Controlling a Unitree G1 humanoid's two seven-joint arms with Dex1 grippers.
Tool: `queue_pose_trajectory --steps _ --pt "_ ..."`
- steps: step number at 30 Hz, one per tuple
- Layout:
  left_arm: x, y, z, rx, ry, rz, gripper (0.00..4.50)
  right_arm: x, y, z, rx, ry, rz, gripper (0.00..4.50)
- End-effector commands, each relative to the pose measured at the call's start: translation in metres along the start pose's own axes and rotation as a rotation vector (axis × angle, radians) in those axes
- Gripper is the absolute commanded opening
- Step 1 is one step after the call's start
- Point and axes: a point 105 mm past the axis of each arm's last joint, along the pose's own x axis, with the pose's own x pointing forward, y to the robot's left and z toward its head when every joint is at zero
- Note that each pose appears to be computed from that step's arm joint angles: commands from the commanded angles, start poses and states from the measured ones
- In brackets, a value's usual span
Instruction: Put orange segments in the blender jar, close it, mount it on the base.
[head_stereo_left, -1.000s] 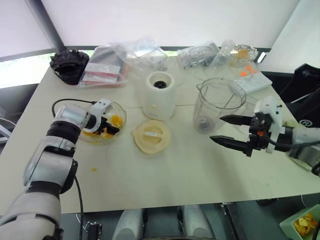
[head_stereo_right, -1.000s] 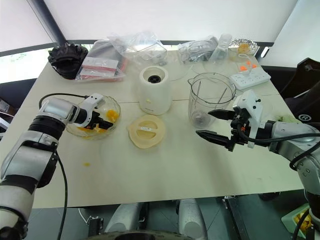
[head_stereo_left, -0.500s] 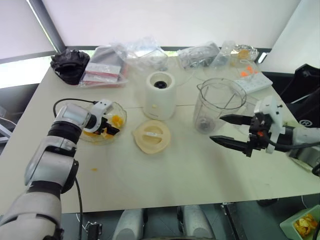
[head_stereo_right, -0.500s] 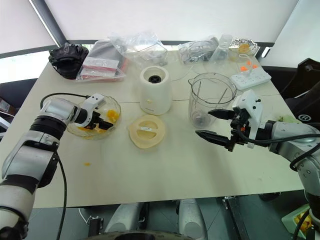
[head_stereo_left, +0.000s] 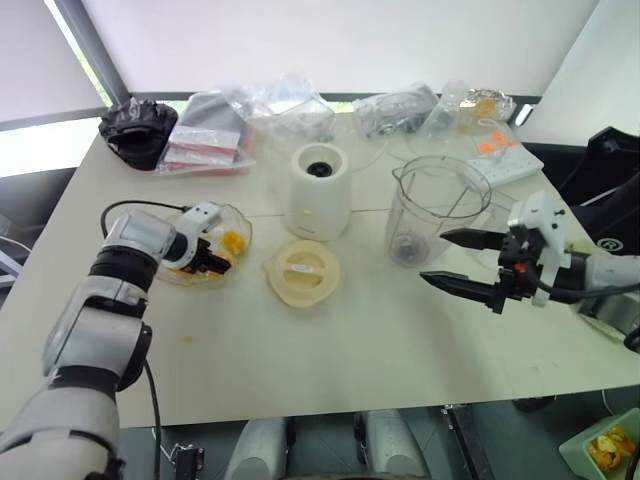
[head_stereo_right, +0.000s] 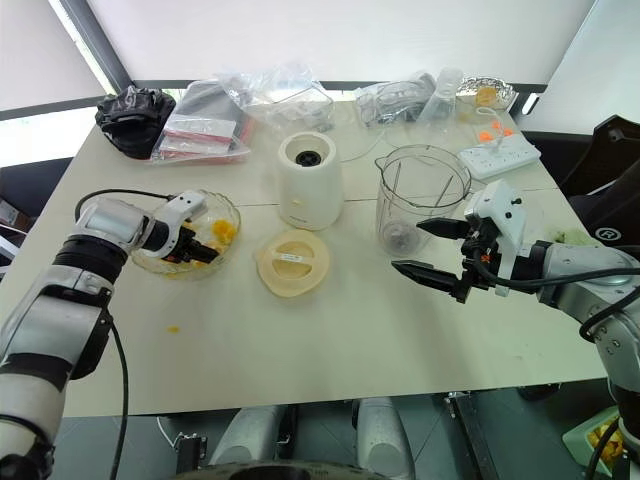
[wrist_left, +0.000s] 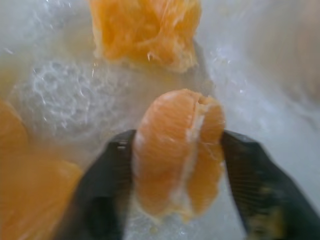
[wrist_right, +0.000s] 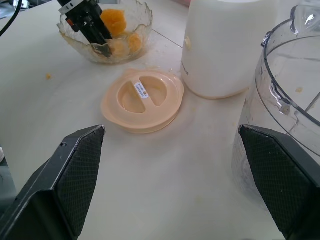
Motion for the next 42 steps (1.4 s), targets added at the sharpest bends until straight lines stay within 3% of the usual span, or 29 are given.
queue_pose_trajectory --steps 1,2,3,10,15,21,29,36,42 --pt "-0.001 0.003 -0.002 0.023 0.012 0.022 1.01 -0.003 0.001 0.009 -0.045 -0.026 -0.006 4.50" --pt "-0.001 0.003 -0.002 0.025 0.012 0.024 0.38 -0.003 0.001 0.009 -0.046 -0.026 -0.006 4.50" --pt "-0.001 0.004 -0.002 0.028 0.013 0.031 0.03 -0.003 0.001 0.009 -0.046 -0.026 -0.006 4.50" --pt "-0.001 0.004 0.000 0.030 0.002 0.031 0.03 -0.004 0.001 0.009 -0.049 -0.022 -0.006 4.50" --pt "-0.011 0.003 0.012 -0.048 -0.077 0.002 0.03 -0.003 0.001 0.009 -0.051 -0.021 -0.005 4.50" --pt "-0.045 0.007 0.031 -0.207 -0.247 -0.048 0.03 -0.002 0.000 0.007 -0.052 -0.022 -0.010 4.50" --pt "-0.094 0.000 0.052 -0.253 -0.444 -0.047 0.03 -0.003 -0.002 0.005 -0.047 -0.026 -0.023 4.50" --pt "-0.126 -0.032 0.107 -0.124 -0.616 -0.085 0.03 -0.005 -0.005 0.004 -0.049 -0.035 -0.056 4.50" --pt "-0.152 -0.082 0.181 0.118 -0.752 -0.198 0.03 -0.008 -0.004 0.004 -0.052 -0.065 -0.117 4.50"
